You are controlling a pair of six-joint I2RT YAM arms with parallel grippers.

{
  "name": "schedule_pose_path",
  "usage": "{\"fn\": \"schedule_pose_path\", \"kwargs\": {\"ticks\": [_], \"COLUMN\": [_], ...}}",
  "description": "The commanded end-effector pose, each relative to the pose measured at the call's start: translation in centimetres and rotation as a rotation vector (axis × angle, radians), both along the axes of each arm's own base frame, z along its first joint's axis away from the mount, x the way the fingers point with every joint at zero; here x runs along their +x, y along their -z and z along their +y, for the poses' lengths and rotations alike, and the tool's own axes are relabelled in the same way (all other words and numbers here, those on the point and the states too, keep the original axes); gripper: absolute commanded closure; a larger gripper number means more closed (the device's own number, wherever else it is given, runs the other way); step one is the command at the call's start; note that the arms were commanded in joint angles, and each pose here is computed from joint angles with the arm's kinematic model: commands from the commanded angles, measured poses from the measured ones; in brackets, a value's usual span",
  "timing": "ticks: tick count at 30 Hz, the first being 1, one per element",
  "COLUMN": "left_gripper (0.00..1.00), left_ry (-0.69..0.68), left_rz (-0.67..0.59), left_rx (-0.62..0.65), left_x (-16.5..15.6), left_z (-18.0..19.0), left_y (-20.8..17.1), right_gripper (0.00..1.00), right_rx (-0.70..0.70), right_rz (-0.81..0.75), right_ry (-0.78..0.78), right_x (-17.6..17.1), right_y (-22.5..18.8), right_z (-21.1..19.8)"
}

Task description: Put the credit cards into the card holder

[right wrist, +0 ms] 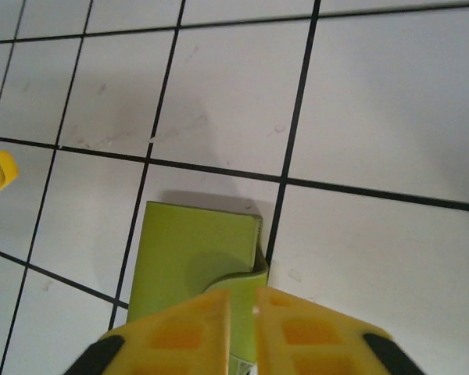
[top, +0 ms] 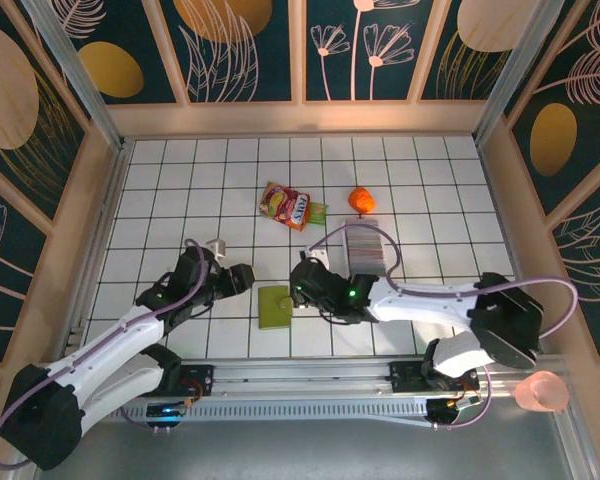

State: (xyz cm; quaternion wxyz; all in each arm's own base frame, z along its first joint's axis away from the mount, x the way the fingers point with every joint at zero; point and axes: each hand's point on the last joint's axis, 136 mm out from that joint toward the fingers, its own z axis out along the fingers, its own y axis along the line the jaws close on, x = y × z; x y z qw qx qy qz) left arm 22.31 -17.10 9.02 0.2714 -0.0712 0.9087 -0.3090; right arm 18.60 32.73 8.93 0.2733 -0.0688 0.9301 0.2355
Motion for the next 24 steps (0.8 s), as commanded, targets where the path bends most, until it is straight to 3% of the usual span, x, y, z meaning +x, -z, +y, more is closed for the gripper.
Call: {"fn": "schedule_pose_path", "kwargs": {"ticks": [1,3,11,24], "left_gripper": [0.39,0.43,0.46,0.48], "left_ry": [0.029,0.033,0.076,0.121], "left_rz": [0.047,0.063,0.101,0.133], "left_rx": [0.0,0.013,-0.027,-0.038], "left_x": [-1.6,-2.1,-3.4,-4.8], "left_z": [-0.4,-0.4,-1.9,-2.7], "left_y": [1.3,1.9,2.9,4.1], "right_gripper": [0.95,1.0,1.0,1.0], "right_rx": [0.066,0.063,0.044,-0.053], "right_rz": [0.027,0.047,0.091,0.156], "right_ry": [0.001,-0.002,-0.005,0.043], "right_x": [0.7,1.0,1.8,1.1], "right_y": [0.0,0.8,3.5,8.2], "right_z": [2.3,3.0,3.9,1.2]}}
